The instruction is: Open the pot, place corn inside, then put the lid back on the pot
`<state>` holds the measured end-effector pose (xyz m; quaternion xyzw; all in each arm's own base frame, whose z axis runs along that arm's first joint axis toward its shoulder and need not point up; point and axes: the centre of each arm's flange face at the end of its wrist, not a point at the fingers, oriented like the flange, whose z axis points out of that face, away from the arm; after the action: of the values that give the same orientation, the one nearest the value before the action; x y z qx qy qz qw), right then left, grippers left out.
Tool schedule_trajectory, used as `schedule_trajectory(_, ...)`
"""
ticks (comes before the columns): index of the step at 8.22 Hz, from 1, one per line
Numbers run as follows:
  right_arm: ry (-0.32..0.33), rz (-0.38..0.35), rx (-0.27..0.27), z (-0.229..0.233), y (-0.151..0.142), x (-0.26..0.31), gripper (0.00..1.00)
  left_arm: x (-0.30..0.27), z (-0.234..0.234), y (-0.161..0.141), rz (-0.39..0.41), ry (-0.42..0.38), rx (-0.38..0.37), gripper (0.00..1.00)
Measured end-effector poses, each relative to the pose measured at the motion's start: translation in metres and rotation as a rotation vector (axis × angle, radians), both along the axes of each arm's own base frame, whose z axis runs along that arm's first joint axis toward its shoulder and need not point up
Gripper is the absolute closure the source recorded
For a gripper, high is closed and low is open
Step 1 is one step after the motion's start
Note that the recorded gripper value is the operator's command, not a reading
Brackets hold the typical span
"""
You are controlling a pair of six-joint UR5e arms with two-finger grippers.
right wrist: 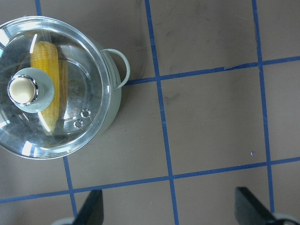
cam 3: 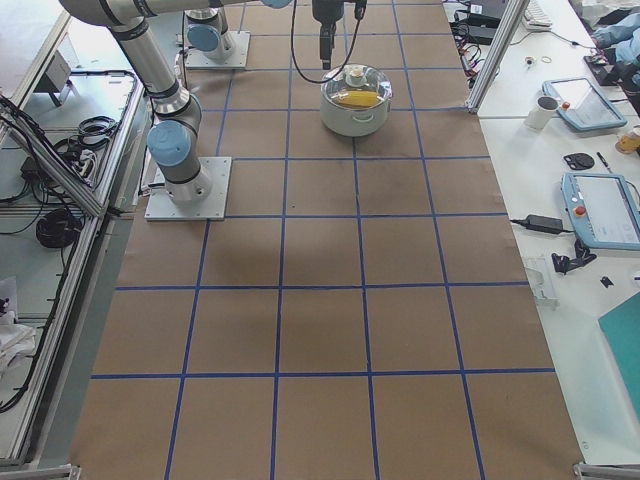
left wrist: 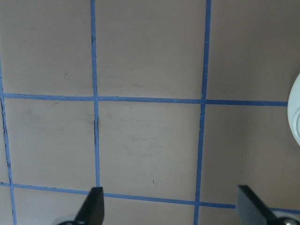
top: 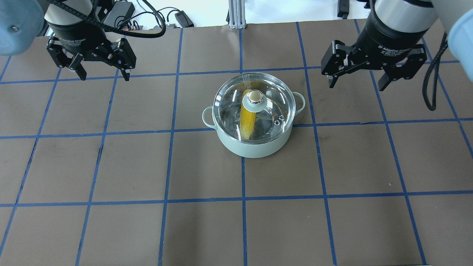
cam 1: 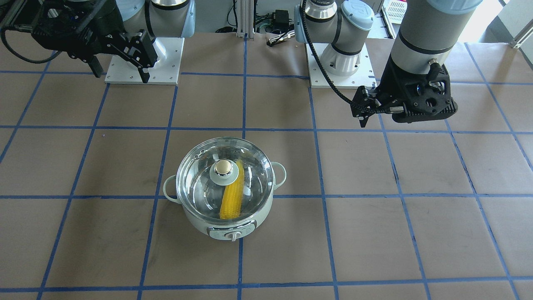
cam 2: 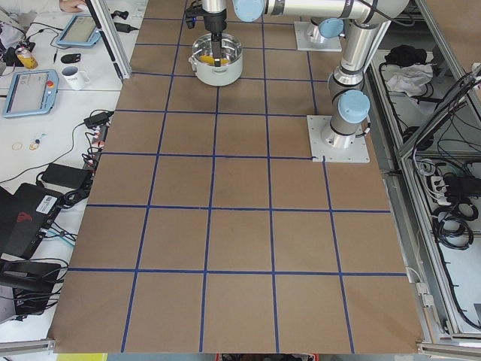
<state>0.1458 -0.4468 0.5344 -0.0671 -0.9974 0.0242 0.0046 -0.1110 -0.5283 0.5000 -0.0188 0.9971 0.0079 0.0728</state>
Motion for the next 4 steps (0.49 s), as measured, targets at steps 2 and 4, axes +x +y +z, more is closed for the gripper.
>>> schedule_trajectory(2,0.000,0.000,-0.001,-0.0001,-0.0002,0.0000,0.00,-0.0001,0.0022,0.0014,0.000,0.001,-0.004,0.00)
schedule_trajectory(4,0.000,0.000,-0.001,-0.0001,-0.0003,0.0001,0.00,-0.0004,0.0025,0.0018,0.000,0.001,-0.004,0.00)
